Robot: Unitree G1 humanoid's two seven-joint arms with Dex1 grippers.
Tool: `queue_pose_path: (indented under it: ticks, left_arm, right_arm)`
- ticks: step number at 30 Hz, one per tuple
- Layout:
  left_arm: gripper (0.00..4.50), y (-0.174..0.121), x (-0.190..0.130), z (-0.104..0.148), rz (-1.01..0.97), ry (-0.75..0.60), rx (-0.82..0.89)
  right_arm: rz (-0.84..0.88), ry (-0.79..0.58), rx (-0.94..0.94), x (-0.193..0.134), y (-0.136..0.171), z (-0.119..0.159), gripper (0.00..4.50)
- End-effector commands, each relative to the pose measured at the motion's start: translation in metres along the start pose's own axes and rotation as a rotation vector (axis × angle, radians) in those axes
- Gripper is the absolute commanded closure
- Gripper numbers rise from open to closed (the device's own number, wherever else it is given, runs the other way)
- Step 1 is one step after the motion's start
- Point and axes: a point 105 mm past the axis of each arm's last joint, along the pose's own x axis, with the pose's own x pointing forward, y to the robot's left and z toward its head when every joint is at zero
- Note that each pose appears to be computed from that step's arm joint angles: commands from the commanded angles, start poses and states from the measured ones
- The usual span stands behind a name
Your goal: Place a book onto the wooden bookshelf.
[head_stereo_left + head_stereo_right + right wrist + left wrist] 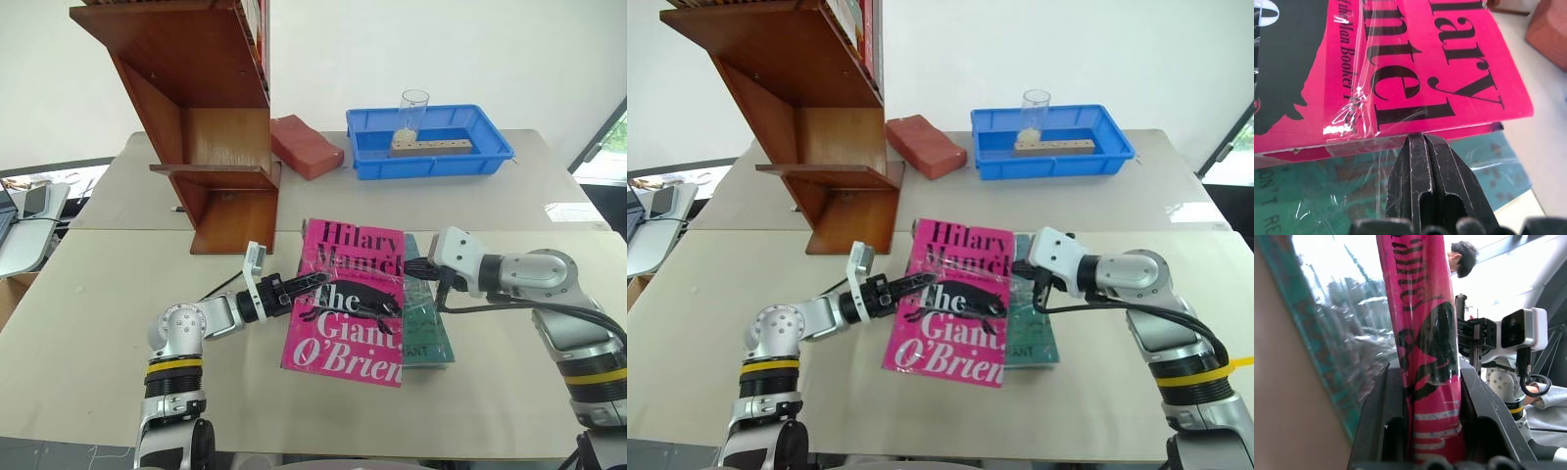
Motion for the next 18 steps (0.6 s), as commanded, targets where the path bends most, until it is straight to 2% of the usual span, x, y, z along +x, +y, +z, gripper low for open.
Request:
queue_pose_path:
  ticks: [1, 6, 10, 11, 13, 15, 18]
  left_arm:
    - [3.81, -0.038, -0.010, 0.035, -0.069, -0.072, 0.214]
    - [3.81, -0.091, 0.002, 0.076, -0.081, -0.118, 0.674]
    - [3.81, -0.132, 0.017, 0.092, -0.088, -0.111, 1.165]
    - [3.81, -0.149, 0.021, 0.102, -0.084, -0.151, 1.309]
    - [3.81, -0.186, 0.025, 0.119, -0.055, -0.221, 1.683]
    - [3.81, -0.198, 0.026, 0.123, -0.035, -0.195, 1.977]
    - [3.81, -0.195, 0.025, 0.129, 0.017, -0.091, 2.300]
  right_arm:
    - [-0.065, -0.041, -0.047, -0.026, -0.019, 0.026, 4.50]
    - [-0.137, 0.022, -0.019, -0.073, -0.035, 0.025, 4.50]
    - [-0.164, -0.003, 0.031, -0.098, -0.040, 0.042, 4.50]
    - [-0.164, -0.023, 0.036, -0.103, -0.040, 0.051, 4.50]
    - [-0.160, -0.081, 0.035, -0.111, -0.041, 0.075, 4.50]
    - [-0.155, -0.136, 0.040, -0.112, -0.041, 0.093, 4.50]
    - [-0.138, -0.219, 0.053, -0.108, -0.042, 0.118, 4.50]
